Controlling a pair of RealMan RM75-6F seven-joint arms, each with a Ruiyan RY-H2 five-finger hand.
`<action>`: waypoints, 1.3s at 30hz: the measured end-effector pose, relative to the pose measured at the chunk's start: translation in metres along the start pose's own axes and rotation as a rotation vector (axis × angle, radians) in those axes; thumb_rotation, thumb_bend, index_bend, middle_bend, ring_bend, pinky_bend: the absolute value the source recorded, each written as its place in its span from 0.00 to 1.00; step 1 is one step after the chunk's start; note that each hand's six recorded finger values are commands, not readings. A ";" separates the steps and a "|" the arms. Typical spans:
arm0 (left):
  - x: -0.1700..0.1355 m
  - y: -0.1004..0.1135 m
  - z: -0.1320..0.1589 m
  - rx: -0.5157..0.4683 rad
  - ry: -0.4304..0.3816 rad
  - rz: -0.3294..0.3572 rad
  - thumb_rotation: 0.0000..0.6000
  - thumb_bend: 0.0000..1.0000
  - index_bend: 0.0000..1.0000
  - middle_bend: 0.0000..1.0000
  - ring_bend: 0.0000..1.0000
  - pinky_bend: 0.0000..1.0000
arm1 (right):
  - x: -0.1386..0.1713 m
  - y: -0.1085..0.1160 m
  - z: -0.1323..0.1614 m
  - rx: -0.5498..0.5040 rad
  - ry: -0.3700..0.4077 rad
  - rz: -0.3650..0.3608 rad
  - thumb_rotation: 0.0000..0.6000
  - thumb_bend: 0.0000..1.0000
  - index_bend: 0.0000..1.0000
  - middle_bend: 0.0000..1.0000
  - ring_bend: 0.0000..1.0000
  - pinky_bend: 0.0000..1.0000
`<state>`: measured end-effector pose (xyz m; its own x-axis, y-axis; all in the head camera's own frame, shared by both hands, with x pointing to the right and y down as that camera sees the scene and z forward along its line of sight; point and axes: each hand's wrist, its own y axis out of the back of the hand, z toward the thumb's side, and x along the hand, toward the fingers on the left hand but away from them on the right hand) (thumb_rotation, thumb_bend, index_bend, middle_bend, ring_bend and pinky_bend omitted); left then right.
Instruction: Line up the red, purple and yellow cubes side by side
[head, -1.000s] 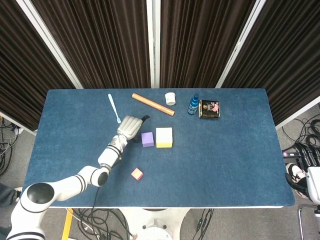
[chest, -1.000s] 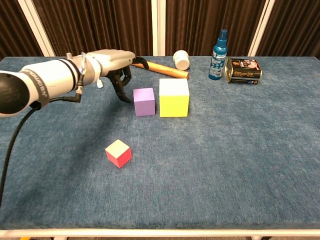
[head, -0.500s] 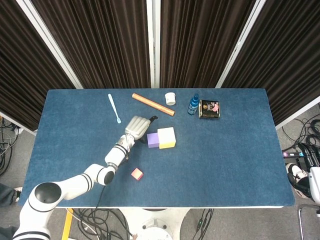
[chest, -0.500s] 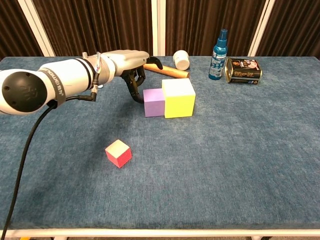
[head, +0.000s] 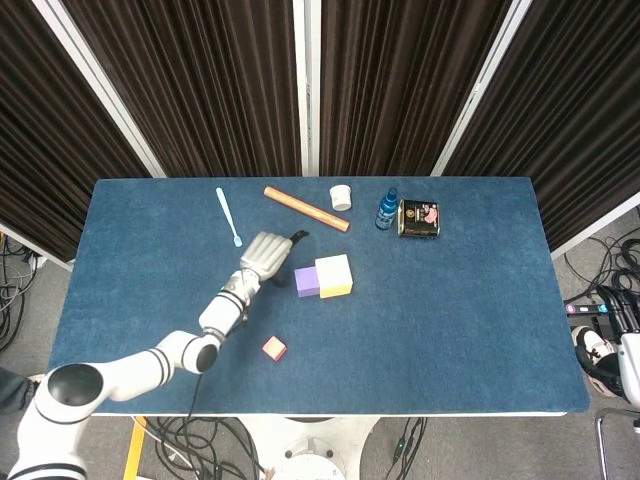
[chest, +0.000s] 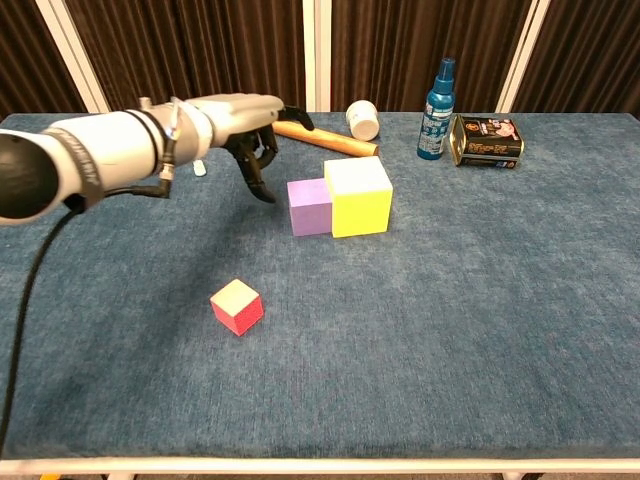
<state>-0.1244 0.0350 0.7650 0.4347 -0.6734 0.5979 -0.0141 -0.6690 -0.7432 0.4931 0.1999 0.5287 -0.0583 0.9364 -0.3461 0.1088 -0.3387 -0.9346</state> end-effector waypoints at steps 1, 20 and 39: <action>-0.006 0.003 -0.002 -0.005 -0.004 0.008 1.00 0.12 0.18 0.86 0.92 0.99 | -0.001 0.000 0.001 -0.002 0.006 0.000 1.00 0.21 0.00 0.08 0.00 0.08; -0.154 -0.022 -0.001 -0.034 -0.149 -0.155 1.00 0.23 0.40 0.88 0.92 0.99 | -0.004 -0.008 0.016 -0.030 0.071 0.010 1.00 0.21 0.00 0.08 0.00 0.08; -0.141 -0.065 0.031 -0.041 -0.175 -0.219 1.00 0.30 0.42 0.88 0.92 0.99 | -0.001 -0.007 0.011 -0.027 0.053 0.010 1.00 0.21 0.00 0.08 0.00 0.08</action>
<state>-0.1572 0.1828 0.7199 0.5799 -0.4493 0.6796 0.0627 -0.8070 -0.5872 0.4813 0.2002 0.5343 -0.0046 0.9369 -0.3496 0.1363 -0.3457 -0.9284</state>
